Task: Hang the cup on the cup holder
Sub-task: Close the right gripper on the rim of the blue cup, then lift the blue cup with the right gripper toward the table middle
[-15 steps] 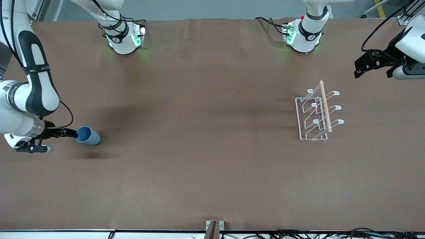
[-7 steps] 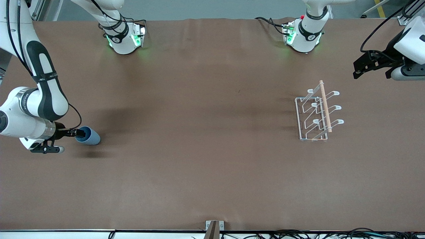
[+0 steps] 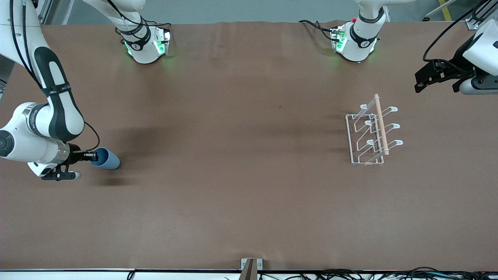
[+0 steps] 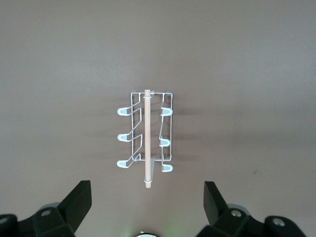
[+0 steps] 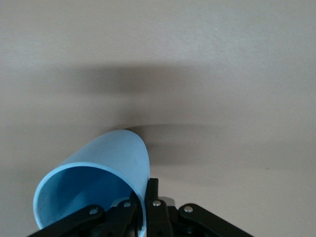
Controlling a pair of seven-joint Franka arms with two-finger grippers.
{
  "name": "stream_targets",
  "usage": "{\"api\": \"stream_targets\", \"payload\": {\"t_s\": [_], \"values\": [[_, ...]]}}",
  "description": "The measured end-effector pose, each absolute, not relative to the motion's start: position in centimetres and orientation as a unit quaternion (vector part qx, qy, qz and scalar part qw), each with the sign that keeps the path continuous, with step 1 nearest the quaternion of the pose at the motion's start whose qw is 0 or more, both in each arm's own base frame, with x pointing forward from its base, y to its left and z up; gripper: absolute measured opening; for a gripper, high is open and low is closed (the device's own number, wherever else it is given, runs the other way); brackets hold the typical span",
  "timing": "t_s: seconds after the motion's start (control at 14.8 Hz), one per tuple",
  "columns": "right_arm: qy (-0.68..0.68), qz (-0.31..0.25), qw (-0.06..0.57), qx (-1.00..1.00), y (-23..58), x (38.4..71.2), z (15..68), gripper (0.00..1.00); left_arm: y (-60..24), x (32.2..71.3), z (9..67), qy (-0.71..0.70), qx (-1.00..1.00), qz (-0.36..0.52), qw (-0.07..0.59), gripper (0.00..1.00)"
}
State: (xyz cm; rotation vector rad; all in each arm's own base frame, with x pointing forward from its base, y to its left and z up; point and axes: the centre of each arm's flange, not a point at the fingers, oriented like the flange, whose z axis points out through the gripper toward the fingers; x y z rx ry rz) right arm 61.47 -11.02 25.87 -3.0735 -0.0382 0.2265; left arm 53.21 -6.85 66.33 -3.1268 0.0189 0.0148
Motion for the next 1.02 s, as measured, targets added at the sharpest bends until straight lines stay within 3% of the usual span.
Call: {"api": "stream_targets", "payload": {"t_s": [0.27, 0.74, 1.02], "values": [[-0.031, 0.05, 0.063, -0.996, -6.4, 62.2, 32.3, 0.05, -7.2, 53.5, 65.8, 0.009, -1.0, 0.01, 0.007, 1.0], [-0.014, 0.054, 0.286, -0.957, 7.4, 60.7, 40.4, 0.05, -7.7, 53.6, 65.6, 0.015, -1.0, 0.012, 0.007, 1.0], [0.017, 0.083, 0.365, -0.927, 15.7, 60.0, 43.8, 0.05, -7.8, 53.6, 65.6, 0.015, -1.0, 0.011, 0.007, 1.0]]}}
